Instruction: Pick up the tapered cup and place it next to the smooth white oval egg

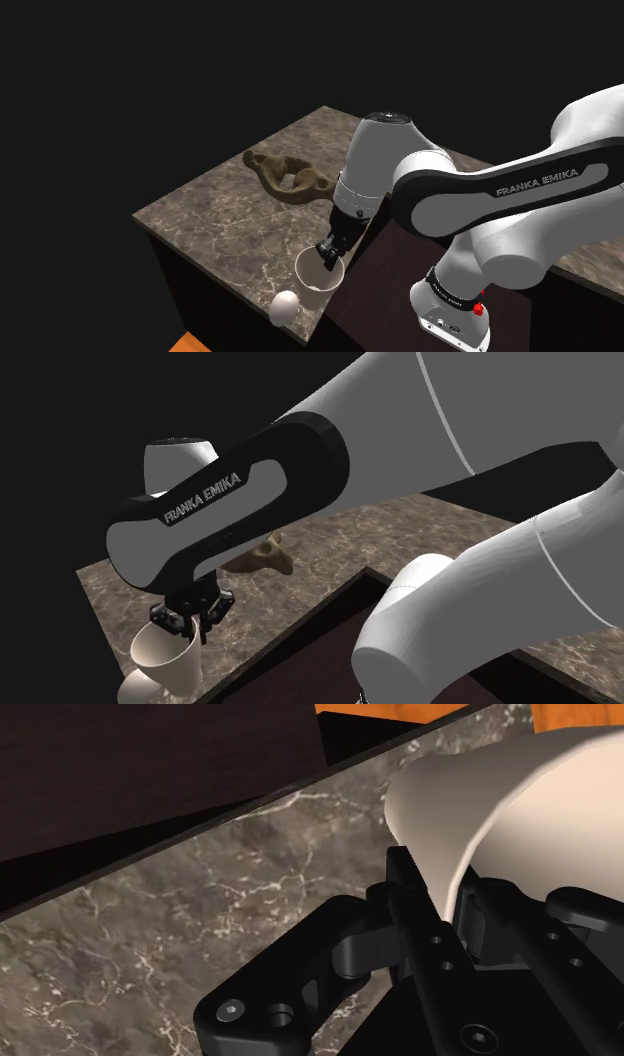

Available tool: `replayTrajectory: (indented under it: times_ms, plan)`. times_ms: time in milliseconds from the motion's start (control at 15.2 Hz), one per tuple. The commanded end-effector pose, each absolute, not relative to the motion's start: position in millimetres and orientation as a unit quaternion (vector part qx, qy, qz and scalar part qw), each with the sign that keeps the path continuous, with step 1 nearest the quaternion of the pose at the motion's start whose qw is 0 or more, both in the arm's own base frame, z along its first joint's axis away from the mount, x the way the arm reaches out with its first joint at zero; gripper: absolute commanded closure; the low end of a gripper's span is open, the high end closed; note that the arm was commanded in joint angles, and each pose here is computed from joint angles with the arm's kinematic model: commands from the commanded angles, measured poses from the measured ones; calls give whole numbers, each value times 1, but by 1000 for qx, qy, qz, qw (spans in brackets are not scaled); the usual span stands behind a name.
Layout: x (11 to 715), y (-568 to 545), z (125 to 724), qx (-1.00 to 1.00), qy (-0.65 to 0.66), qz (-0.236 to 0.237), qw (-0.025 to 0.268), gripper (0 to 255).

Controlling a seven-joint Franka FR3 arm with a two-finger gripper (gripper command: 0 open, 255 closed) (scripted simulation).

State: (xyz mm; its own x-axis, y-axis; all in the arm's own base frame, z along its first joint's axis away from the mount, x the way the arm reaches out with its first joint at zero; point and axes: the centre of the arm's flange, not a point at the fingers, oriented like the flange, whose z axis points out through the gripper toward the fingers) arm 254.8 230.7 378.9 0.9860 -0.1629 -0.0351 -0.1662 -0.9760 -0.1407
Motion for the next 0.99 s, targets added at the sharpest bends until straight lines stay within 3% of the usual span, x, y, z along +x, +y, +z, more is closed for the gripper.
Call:
replayTrajectory:
  times_ms: [0, 396, 462, 792, 924]
  plan:
    - [255, 231, 376, -994, 83, 11, 72, 255]
    - [255, 231, 376, -994, 83, 11, 72, 255]
    - [255, 231, 376, -994, 83, 11, 72, 0]
    - [255, 231, 376, -994, 83, 11, 72, 0]
    - [255, 227, 402, -994, 83, 11, 72, 0]
